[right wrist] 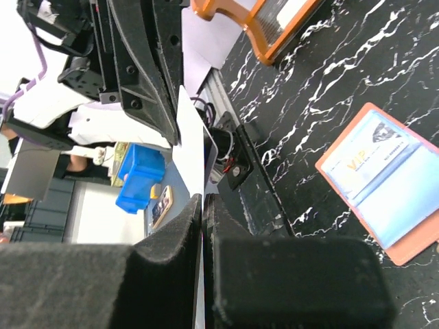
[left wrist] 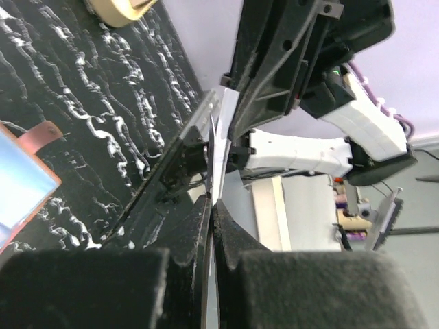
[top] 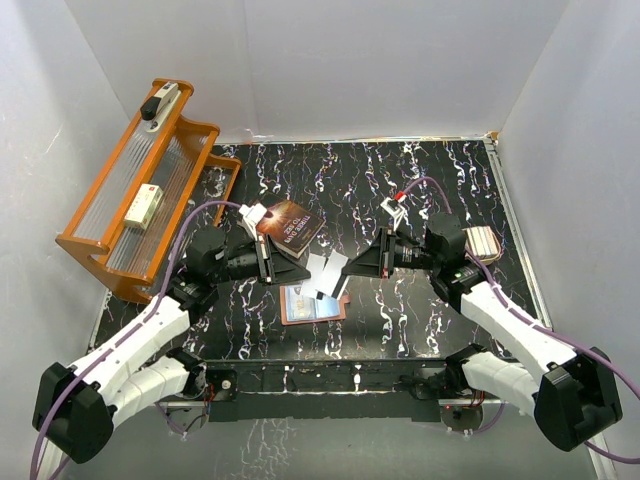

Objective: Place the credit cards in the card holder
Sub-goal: Pick up the credit card from the storage box, then insert the credit card into the card holder.

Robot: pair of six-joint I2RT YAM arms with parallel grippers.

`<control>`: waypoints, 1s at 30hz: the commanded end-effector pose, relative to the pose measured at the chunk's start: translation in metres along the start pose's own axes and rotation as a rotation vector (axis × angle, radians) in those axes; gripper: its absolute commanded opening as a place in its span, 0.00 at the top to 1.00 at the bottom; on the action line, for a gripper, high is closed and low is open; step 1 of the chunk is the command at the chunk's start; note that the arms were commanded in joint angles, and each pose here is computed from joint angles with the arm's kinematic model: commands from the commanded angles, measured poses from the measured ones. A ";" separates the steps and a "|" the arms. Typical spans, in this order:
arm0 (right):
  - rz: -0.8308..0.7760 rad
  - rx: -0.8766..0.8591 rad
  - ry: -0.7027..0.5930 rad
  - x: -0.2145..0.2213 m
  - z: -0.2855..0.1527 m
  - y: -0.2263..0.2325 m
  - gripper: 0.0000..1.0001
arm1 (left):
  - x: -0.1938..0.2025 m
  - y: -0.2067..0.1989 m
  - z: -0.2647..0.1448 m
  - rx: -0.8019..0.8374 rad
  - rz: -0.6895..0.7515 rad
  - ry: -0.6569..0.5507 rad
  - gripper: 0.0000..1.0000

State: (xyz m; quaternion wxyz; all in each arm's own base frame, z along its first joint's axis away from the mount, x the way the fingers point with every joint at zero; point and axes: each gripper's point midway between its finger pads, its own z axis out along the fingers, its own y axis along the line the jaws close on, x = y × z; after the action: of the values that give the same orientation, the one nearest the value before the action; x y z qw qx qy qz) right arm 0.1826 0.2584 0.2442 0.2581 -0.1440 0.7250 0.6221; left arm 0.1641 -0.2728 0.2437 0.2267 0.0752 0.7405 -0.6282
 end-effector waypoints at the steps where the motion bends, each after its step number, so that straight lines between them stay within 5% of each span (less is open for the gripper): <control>1: -0.069 0.084 -0.062 -0.022 -0.002 -0.007 1.00 | -0.004 0.013 -0.007 -0.147 0.057 -0.003 1.00; 9: -0.077 0.271 -0.005 -0.012 -0.002 -0.059 1.00 | 0.005 0.080 -0.020 -0.455 -0.024 -0.012 1.00; 30: 0.071 0.524 0.079 0.026 0.008 -0.177 1.00 | 0.035 0.155 -0.002 -0.524 -0.234 -0.003 1.00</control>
State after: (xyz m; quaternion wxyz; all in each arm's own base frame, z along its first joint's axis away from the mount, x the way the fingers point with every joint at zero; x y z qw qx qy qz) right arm 0.2432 0.2403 0.0899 0.2003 -0.0598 0.8763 0.4341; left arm 0.1926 -0.2461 0.1003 0.1676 -0.0629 0.8803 -0.4392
